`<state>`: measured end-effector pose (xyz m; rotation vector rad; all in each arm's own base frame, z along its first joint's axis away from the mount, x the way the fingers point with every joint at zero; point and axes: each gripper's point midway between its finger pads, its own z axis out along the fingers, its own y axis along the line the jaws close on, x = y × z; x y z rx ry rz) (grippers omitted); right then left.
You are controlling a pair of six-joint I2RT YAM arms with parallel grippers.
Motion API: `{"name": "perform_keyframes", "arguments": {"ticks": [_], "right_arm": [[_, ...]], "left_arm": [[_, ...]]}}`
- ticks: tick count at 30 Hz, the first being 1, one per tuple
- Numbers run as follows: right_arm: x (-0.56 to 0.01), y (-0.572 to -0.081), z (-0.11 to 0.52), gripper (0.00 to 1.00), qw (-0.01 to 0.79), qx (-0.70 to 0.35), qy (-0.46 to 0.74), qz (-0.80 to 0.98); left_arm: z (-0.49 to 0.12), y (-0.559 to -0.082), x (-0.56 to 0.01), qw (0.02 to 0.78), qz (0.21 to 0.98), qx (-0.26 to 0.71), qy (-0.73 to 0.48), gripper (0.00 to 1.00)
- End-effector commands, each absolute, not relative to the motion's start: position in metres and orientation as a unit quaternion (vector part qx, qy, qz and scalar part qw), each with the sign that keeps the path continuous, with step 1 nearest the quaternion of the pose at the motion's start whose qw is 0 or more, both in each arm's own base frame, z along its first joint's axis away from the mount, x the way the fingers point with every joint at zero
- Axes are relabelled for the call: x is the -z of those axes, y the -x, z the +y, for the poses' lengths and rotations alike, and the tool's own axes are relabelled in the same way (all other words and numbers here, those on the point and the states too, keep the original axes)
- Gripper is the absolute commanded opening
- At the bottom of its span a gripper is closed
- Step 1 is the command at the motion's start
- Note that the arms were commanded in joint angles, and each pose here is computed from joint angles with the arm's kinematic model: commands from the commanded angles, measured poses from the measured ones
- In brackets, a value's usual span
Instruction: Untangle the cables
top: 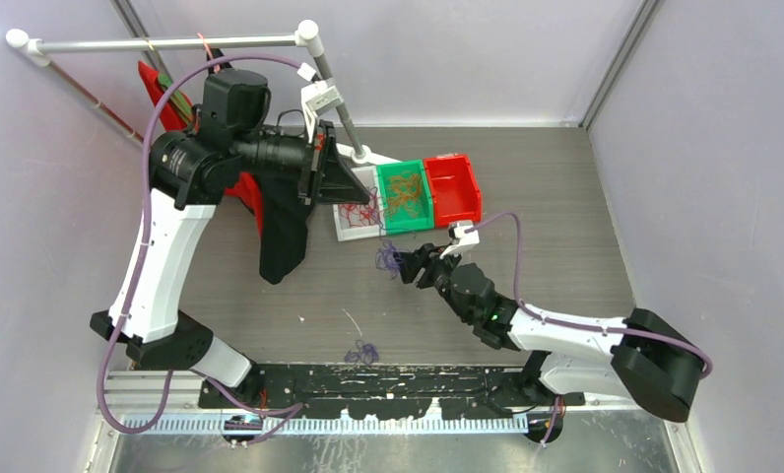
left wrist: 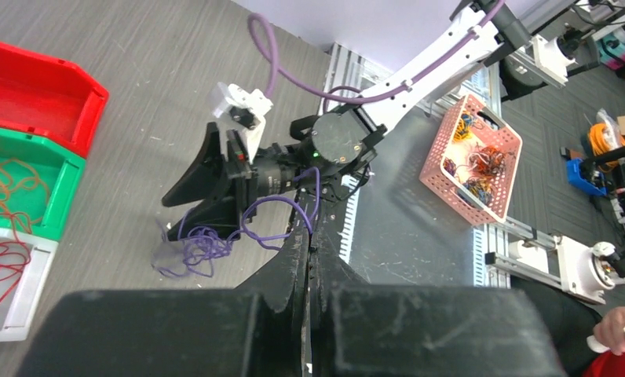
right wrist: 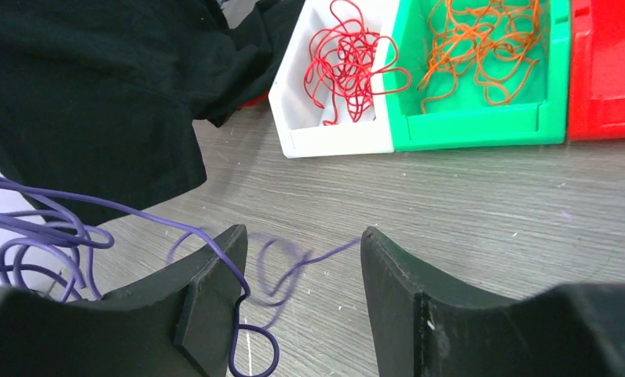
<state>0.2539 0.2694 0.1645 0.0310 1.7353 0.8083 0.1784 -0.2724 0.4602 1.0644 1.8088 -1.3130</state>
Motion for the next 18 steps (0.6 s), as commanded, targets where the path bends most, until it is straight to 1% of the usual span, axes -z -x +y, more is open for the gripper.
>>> {"name": "perform_keyframes", "arguments": {"ticks": [1,4,7,12,18], "right_arm": [[-0.209,-0.25,0.264,0.62,0.609,-0.344,0.022,0.714],[-0.23,-0.241,0.258,0.65,0.619,-0.336,0.059,0.708],[-0.254,-0.228,0.258,0.68,0.623,-0.358,0.088,0.69],[-0.286,-0.204,0.289,0.71,0.604,-0.423,0.174,0.653],[-0.317,-0.2,0.318,0.72,0.602,-0.451,0.229,0.618]], "left_arm": [[-0.262,-0.177,-0.471,0.375,0.678,0.476,-0.415,0.0],[-0.259,-0.19,-0.46,0.394,0.69,0.444,-0.415,0.0],[-0.256,-0.197,-0.451,0.399,0.698,0.424,-0.417,0.0],[-0.259,-0.195,-0.447,0.39,0.698,0.435,-0.414,0.0],[-0.259,-0.193,-0.45,0.386,0.696,0.439,-0.416,0.0]]}}
